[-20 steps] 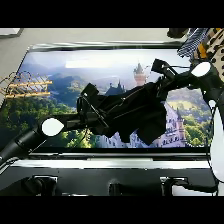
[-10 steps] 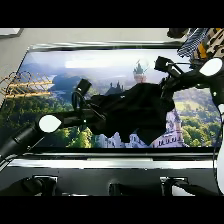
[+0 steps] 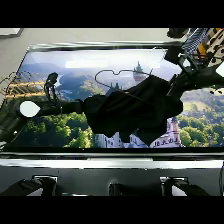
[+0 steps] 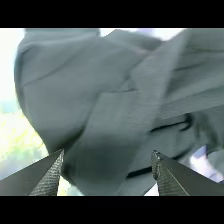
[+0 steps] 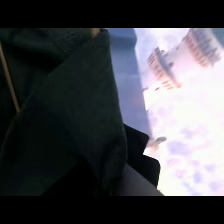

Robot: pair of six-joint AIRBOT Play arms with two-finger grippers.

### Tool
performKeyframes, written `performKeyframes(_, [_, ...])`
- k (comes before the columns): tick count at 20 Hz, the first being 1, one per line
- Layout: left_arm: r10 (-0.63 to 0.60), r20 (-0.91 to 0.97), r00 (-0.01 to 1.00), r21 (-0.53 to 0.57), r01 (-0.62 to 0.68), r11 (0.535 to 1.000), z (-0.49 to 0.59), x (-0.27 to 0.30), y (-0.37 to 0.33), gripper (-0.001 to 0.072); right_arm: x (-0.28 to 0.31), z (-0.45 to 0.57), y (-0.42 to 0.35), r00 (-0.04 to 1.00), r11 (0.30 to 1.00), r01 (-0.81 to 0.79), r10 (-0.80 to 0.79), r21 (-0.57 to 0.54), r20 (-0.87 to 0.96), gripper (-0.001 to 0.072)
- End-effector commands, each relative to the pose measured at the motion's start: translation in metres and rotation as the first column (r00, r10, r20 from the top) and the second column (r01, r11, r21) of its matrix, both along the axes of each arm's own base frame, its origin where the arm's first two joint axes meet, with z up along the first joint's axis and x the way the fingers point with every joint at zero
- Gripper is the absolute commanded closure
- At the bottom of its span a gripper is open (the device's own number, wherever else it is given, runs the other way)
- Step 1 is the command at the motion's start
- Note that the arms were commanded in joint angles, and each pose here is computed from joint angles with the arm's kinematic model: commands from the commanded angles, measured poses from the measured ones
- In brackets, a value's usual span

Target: Fold the clothes and pants, and hang the long-sleeved shirts on hangers.

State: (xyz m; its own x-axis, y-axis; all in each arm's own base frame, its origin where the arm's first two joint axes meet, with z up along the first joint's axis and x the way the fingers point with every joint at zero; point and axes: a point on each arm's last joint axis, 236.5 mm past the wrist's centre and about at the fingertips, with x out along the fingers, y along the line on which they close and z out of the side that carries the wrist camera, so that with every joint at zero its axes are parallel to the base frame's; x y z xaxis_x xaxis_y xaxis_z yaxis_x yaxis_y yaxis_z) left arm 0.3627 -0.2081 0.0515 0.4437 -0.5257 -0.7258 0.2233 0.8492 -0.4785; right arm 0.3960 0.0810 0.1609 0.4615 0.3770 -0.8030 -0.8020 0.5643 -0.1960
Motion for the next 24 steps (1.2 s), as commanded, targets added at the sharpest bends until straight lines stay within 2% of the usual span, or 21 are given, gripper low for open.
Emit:
performKeyframes(1, [-0.045,-0.063,0.997,0.038,0.047,0.998,-0.036,-0.005,-0.021,0.0085,-0.014,-0.002,0.0,0.994,0.997,0.07,-0.067,0.035,-0.085,0.0694])
performKeyframes(5, [-0.103,-0.032,0.994,0.043,0.105,0.994,-0.055,-0.008,-0.062,0.0085,-0.018,-0.004,0.001,0.99,0.995,0.091,-0.085,0.044,-0.115,0.0693])
performKeyframes(9, [-0.123,-0.059,0.991,0.06,0.126,0.99,-0.075,-0.012,-0.071,0.0089,-0.019,-0.004,0.001,0.989,0.995,0.094,-0.088,0.046,-0.121,0.0693])
performKeyframes(11, [-0.095,-0.017,0.995,0.053,0.096,0.994,-0.074,0.001,-0.071,0.0128,-0.02,-0.004,0.002,0.986,0.992,0.111,-0.103,0.056,-0.131,0.0693])
performKeyframes(13, [-0.068,0.03,0.997,0.045,0.066,0.997,-0.07,0.013,-0.071,0.0509,-0.022,-0.004,0.004,0.982,0.989,0.127,-0.115,0.07,-0.153,0.0693])
performKeyframes(14, [-0.064,0.05,0.997,0.043,0.062,0.997,-0.067,0.018,-0.072,0.0624,-0.024,-0.005,0.005,0.978,0.988,0.134,-0.12,0.075,-0.168,0.0693])
performKeyframes(15, [-0.08,0.072,0.994,0.051,0.077,0.996,-0.063,0.022,-0.072,0.0686,-0.029,-0.005,0.008,0.975,0.987,0.135,-0.117,0.087,-0.191,0.0694])
performKeyframes(22, [0.024,0.201,0.979,-0.004,-0.024,1.0,0.019,0.089,-0.032,0.0688,-0.048,-0.001,0.009,0.931,0.959,0.257,-0.213,0.117,-0.296,0.0694])
performKeyframes(24, [0.015,0.231,0.973,0.004,-0.016,1.0,0.037,0.098,-0.024,0.0689,-0.051,-0.003,0.013,0.906,0.943,0.312,-0.257,0.12,-0.337,0.0694])
